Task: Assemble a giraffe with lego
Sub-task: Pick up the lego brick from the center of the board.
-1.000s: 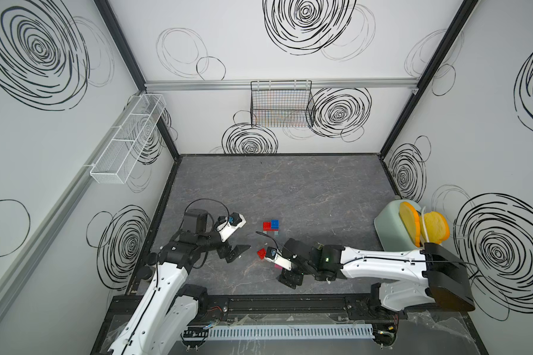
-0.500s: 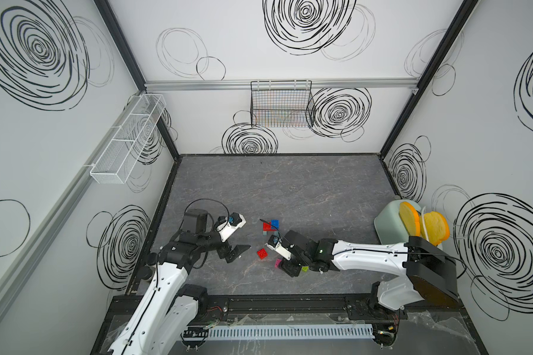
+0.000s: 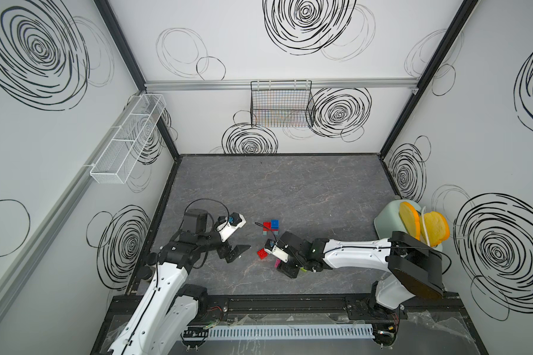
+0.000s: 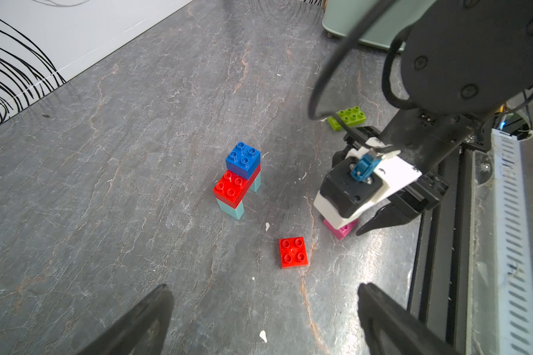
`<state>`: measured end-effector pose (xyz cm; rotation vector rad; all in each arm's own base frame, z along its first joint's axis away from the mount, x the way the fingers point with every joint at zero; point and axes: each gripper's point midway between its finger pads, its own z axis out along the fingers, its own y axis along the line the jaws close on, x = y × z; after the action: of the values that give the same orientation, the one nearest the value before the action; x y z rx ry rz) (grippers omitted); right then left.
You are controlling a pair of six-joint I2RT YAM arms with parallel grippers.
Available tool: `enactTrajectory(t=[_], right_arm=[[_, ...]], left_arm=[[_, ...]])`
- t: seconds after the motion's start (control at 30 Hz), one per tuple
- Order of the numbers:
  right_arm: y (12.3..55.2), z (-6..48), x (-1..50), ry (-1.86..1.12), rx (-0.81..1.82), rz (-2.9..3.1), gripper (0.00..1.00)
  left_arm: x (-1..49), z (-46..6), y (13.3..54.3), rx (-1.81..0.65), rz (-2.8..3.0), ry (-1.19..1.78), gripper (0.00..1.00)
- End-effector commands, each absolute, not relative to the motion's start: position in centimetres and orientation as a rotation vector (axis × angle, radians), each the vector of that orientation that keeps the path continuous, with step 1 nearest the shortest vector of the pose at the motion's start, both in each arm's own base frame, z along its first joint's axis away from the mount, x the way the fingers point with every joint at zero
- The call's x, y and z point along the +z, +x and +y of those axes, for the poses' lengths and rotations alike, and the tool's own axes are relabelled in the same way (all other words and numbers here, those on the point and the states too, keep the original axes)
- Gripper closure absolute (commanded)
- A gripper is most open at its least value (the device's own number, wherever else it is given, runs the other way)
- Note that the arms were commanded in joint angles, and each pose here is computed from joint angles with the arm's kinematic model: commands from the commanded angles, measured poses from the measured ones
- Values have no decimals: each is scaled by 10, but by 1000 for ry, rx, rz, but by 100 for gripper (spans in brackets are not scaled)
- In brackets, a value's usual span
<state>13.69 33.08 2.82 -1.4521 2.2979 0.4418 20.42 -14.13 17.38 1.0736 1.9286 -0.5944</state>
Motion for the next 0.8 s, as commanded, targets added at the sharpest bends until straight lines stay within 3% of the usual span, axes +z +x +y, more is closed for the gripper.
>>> enactTrajectory(t=[0.0,0.5,0.77], right_arm=[[138,341,32,-1474,459,2266,47],[136,334,28,-1520,433,2284,74],[151,329,60,-1515,459,2221,77]], left_arm=[[178,-143,206,-603,1894,1081,2],[177,-142,206,-597,1900,1074,2],[177,-142,205,-595,1897,1080,2]])
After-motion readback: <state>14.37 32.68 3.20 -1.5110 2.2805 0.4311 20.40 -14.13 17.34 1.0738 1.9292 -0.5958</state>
